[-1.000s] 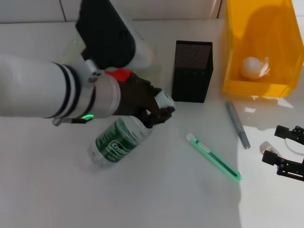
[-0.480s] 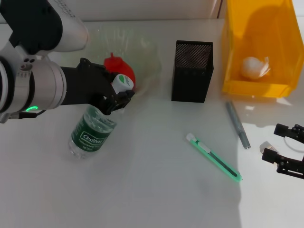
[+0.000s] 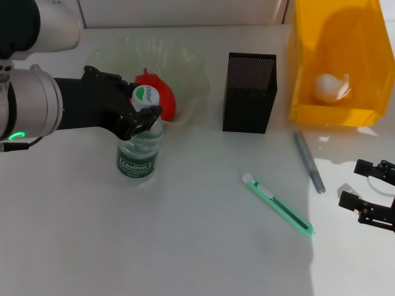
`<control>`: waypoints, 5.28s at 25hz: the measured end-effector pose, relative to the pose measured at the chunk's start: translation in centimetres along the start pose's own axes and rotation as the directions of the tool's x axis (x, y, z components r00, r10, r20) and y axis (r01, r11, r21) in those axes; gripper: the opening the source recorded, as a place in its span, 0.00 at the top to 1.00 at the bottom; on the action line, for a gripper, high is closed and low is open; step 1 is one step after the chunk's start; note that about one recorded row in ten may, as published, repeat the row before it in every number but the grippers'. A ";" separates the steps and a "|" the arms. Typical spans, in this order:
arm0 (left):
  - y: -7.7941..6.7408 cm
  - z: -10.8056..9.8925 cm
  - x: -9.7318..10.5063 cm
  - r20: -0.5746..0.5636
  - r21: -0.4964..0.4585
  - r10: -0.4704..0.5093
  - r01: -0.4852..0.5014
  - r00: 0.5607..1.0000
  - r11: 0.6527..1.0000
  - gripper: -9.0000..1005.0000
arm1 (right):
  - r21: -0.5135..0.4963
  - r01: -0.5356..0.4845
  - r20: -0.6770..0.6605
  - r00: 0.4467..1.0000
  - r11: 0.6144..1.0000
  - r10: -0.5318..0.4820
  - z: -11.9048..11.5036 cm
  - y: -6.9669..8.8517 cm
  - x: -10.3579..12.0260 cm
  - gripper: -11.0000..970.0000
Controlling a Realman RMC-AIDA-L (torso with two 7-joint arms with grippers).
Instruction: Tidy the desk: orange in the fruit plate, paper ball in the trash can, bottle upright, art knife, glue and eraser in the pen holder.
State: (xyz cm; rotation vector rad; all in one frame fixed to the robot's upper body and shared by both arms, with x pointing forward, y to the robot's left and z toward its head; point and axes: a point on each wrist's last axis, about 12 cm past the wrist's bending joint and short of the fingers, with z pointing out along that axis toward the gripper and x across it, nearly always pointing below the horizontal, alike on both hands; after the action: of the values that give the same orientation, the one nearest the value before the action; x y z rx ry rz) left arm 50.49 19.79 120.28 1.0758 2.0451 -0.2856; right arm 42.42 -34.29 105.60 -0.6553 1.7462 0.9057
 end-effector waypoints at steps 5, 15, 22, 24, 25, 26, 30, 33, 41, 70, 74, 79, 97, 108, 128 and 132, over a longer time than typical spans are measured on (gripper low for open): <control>0.2 -0.2 0.2 -0.008 0.000 -0.005 0.005 1.000 1.000 0.55 | -0.004 0.000 -0.001 1.000 1.000 0.000 0.1 0.0 0.0 0.14; 0.5 -0.7 0.4 -0.013 -0.011 -0.019 0.019 1.000 1.000 0.53 | -0.003 -0.003 -0.001 1.000 1.000 0.003 0.1 0.0 0.0 0.15; 0.6 -0.9 0.3 -0.006 -0.017 -0.023 0.022 1.000 1.000 0.53 | -0.003 -0.001 -0.004 1.000 1.000 0.001 0.1 0.0 0.0 0.15; 0.6 -0.9 0.3 -0.006 -0.017 -0.024 0.023 1.000 1.000 0.52 | -0.004 -0.002 -0.004 1.000 1.000 0.002 0.1 0.0 0.0 0.16; 0.6 -0.9 0.3 -0.006 -0.017 -0.024 0.023 1.000 1.000 0.52 | -0.004 -0.002 -0.004 1.000 1.000 0.002 0.1 0.0 0.0 0.16; 0.6 -0.9 0.3 -0.006 -0.018 -0.029 0.029 1.000 0.999 0.52 | -0.004 -0.001 -0.004 1.000 1.000 0.001 0.1 0.0 0.0 0.16; 0.8 -1.0 0.2 -0.005 -0.022 -0.044 0.044 0.999 0.999 0.52 | -0.004 -0.001 -0.003 1.000 1.000 0.001 0.1 0.0 0.0 0.16; 1.0 -1.3 0.1 -0.005 -0.007 -0.062 0.062 0.998 0.998 0.51 | -0.005 -0.002 -0.003 1.000 1.000 0.002 0.1 0.0 0.0 0.16; 0.9 -1.3 0.1 -0.010 0.007 -0.075 0.075 0.997 0.997 0.50 | -0.008 0.000 -0.003 1.000 1.000 0.000 0.3 0.0 -0.1 0.17; -2.0 -0.5 3.6 0.596 0.217 0.037 -0.205 0.802 0.954 0.21 | 0.021 -0.120 -0.073 0.990 0.993 0.121 -0.3 -1.5 -4.0 0.19; -2.8 3.3 9.2 0.660 0.268 0.024 -0.266 0.751 0.926 0.21 | 0.013 -0.147 -0.187 0.971 0.989 0.147 0.2 -1.7 -7.4 0.19; -4.1 6.6 15.0 0.684 0.325 -0.064 -0.225 0.727 0.919 0.22 | 0.093 -0.156 -0.474 0.862 0.983 0.181 3.5 -1.2 -12.3 0.20; -5.2 7.2 17.3 0.631 0.351 -0.097 -0.172 0.770 0.920 0.22 | 0.232 0.088 -0.849 0.504 0.969 0.158 19.4 3.0 -15.6 0.21; -5.0 7.3 17.1 0.626 0.352 -0.083 -0.187 0.775 0.917 0.22 | 0.193 0.131 -0.886 0.449 0.972 0.116 22.2 3.6 -13.6 0.22; -4.8 7.4 17.1 0.618 0.350 -0.077 -0.185 0.783 0.918 0.22 | 0.180 0.161 -0.897 0.432 0.970 0.094 23.4 3.9 -12.1 0.23; -4.7 7.4 17.1 0.617 0.350 -0.077 -0.185 0.783 0.918 0.22 | 0.178 0.148 -0.893 0.439 0.973 0.096 23.6 3.9 -12.0 0.43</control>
State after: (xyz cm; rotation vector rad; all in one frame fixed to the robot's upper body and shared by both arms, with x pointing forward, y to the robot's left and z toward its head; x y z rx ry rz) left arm 45.26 23.25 102.11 1.0835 1.3729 -0.9310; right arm 55.95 -12.52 113.29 -1.1358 2.7431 0.2404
